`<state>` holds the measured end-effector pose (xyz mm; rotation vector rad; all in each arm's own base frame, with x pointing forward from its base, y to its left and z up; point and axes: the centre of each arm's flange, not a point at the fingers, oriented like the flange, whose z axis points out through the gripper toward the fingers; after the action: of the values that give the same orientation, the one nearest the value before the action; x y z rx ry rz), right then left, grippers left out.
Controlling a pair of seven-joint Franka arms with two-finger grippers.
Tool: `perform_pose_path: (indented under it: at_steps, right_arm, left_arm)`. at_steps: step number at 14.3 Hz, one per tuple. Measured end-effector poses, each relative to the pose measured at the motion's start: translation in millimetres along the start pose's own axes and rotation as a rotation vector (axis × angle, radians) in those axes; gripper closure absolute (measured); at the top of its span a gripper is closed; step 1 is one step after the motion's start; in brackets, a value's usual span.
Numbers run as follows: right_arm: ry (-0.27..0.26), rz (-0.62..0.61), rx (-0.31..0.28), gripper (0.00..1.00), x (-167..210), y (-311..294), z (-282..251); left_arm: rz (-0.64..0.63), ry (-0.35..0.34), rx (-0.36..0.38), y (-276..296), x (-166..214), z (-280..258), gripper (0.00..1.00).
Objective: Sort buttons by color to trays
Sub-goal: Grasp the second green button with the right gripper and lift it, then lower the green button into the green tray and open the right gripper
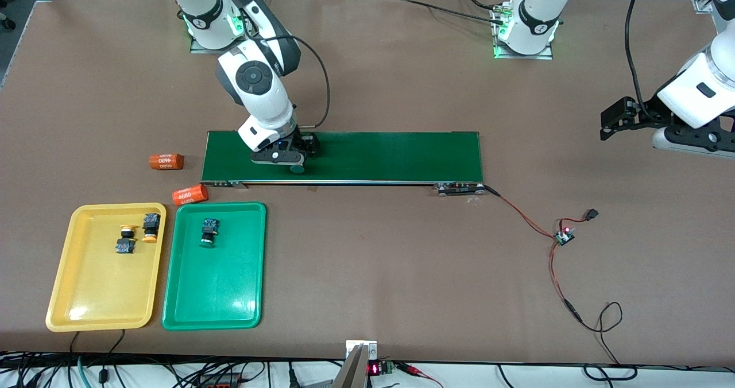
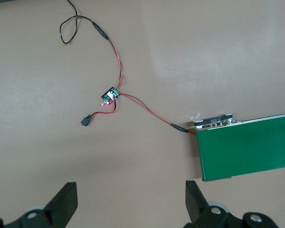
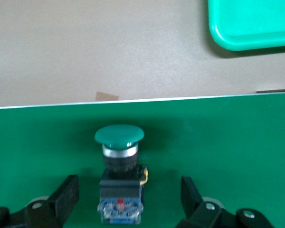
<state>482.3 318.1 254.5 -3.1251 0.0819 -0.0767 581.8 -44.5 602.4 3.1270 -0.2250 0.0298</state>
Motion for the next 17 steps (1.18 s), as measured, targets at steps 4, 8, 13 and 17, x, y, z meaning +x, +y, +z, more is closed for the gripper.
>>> perform_pose_path:
  at_steps: [4, 8, 13, 17]
  right_arm:
    - [0.004, -0.006, -0.008, 0.46, 7.8, 10.1, 3.1]
    - [0.008, -0.005, -0.008, 0.59, 11.0, 12.0, 1.6]
    - [0.080, -0.023, -0.008, 0.59, 68.3, 24.0, -61.6]
    - [0.133, -0.040, -0.030, 0.59, 134.5, 83.5, -100.5]
  left_arm:
    - [0.000, 0.000, 0.000, 0.0, 0.0, 0.0, 0.00]
    - [0.000, 0.000, 0.000, 0.0, 0.0, 0.0, 0.00]
    - [0.000, 0.009, 0.001, -0.4, 1.3, -0.2, 0.00]
    - [-0.002, 0.070, 0.004, -2.3, 10.3, -2.3, 0.00]
